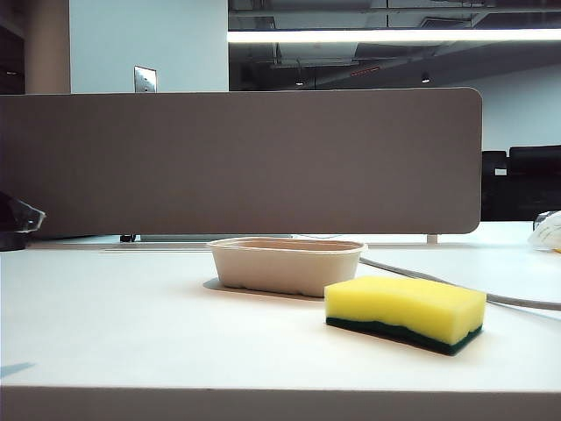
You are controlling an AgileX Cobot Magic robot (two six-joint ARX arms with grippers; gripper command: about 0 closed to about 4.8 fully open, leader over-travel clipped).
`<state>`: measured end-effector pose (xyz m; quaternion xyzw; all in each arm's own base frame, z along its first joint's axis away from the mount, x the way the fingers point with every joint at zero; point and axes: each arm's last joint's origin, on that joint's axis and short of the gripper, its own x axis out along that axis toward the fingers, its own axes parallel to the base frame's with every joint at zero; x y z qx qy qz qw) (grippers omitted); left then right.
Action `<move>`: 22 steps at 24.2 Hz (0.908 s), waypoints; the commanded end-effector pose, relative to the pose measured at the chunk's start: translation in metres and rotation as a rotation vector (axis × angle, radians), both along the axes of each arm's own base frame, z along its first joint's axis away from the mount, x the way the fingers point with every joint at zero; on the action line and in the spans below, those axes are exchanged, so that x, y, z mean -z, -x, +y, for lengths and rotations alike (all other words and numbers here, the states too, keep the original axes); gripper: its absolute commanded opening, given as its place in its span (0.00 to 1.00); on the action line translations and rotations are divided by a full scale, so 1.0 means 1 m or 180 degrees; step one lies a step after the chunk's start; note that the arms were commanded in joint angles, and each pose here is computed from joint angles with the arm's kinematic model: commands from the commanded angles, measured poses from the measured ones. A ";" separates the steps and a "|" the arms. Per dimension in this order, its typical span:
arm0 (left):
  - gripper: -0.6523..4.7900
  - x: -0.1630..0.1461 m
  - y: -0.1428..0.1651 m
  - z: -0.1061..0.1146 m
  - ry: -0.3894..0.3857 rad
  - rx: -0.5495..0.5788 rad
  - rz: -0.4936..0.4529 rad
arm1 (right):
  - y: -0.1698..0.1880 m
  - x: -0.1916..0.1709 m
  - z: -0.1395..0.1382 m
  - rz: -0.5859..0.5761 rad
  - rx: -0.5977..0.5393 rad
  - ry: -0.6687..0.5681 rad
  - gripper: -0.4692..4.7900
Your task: Pick up the cleaning sponge from the table and place it into the paper lunch box.
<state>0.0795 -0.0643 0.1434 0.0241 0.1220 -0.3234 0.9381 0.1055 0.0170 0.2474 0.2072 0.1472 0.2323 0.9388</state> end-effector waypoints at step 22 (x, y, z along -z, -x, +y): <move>0.11 -0.001 0.000 0.000 0.0016 0.0000 -0.0026 | -0.141 0.066 0.131 0.1576 -0.1993 0.2667 1.00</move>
